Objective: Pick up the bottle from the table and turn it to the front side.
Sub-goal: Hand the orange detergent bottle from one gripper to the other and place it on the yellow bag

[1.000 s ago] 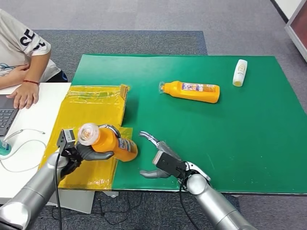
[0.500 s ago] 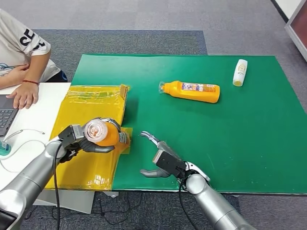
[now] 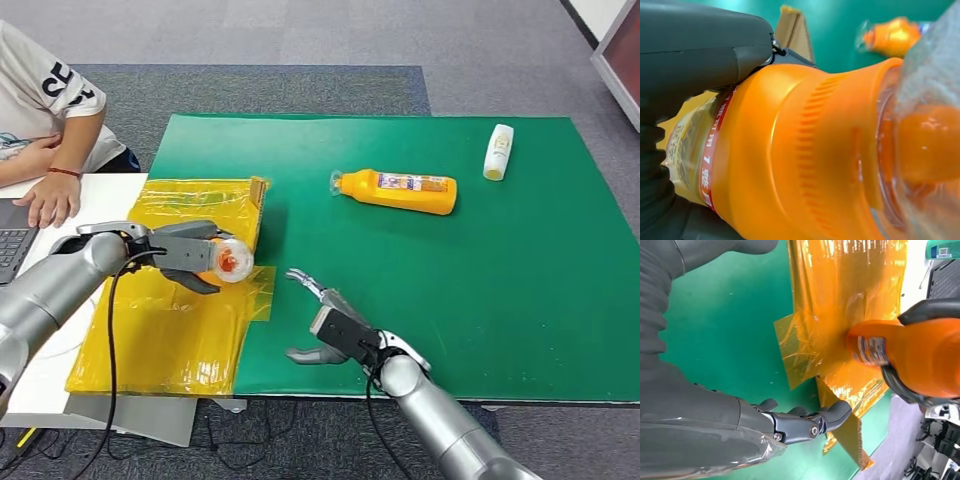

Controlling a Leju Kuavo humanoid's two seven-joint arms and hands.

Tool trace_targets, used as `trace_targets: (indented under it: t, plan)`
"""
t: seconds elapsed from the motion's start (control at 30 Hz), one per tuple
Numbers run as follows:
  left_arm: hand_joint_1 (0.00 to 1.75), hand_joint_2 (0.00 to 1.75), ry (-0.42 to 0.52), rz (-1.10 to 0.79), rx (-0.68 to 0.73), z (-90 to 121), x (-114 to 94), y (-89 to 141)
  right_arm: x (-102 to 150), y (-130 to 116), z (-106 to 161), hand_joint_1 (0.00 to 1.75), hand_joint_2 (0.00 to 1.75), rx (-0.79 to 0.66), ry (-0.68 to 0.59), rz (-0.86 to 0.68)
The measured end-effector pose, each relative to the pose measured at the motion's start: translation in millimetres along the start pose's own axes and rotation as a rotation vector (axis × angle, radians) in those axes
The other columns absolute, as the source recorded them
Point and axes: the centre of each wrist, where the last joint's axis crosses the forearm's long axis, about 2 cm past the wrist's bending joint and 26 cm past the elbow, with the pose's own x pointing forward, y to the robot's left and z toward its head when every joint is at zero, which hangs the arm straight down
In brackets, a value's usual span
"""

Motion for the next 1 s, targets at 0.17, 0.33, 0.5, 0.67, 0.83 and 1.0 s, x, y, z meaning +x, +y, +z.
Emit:
trace_targets:
  t: [0.17,0.33,0.5,0.67,0.83,1.0]
  plan:
    - [1.75,1.75,0.034,-0.028,-0.04,2.9,-1.6,4.3,0.6,1.0,-2.6,0.0,1.75,0.003,0.0,-0.002]
    - [1.75,1.75,0.067,-0.049,-0.064,3.7,-1.4,7.0,0.3,1.7,-3.5,0.0,1.75,0.004,0.004,-0.003]
    - [1.75,1.75,0.109,-0.078,-0.082,0.1,1.4,7.6,1.1,3.3,-5.2,0.0,1.75,-0.001,0.011,-0.002]
    - [1.75,1.75,0.132,-0.098,-0.072,-11.9,4.0,0.7,2.2,3.2,-6.2,0.0,1.75,-0.046,0.015,-0.005]
    - [1.75,1.75,0.171,-0.101,-0.068,-27.2,5.5,-8.8,0.9,0.4,4.2,0.0,1.75,-0.163,0.006,-0.075]
    - [1.75,1.75,0.204,-0.083,-0.067,-40.6,8.4,-13.7,-1.1,-6.5,25.0,0.0,1.75,-0.289,-0.006,-0.123]
